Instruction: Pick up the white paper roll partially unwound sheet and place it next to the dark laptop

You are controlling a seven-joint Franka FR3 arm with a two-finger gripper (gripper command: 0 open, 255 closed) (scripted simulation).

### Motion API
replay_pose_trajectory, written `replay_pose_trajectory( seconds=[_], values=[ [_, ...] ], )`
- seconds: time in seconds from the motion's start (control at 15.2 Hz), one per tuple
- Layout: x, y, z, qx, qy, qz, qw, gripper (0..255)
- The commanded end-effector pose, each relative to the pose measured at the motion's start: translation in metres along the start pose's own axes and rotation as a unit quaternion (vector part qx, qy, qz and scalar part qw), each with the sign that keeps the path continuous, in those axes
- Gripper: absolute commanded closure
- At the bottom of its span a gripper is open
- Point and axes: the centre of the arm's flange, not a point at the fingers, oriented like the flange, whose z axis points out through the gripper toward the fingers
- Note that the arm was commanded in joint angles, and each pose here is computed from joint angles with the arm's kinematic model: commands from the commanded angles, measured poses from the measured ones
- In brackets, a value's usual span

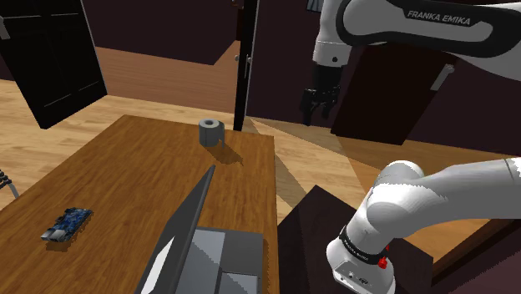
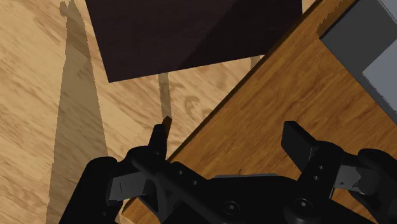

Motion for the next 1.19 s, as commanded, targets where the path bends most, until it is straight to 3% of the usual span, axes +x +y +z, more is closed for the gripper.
replay_pose_trajectory(
  seconds=[0.0, 1.12],
  values=[
    [0.000, 0.000, 0.000, 0.000, 0.000, 0.000, 1.0000, 0],
    [0.196, -0.025, 0.082, -0.007, 0.035, -0.097, 0.9947, 0]
  ],
)
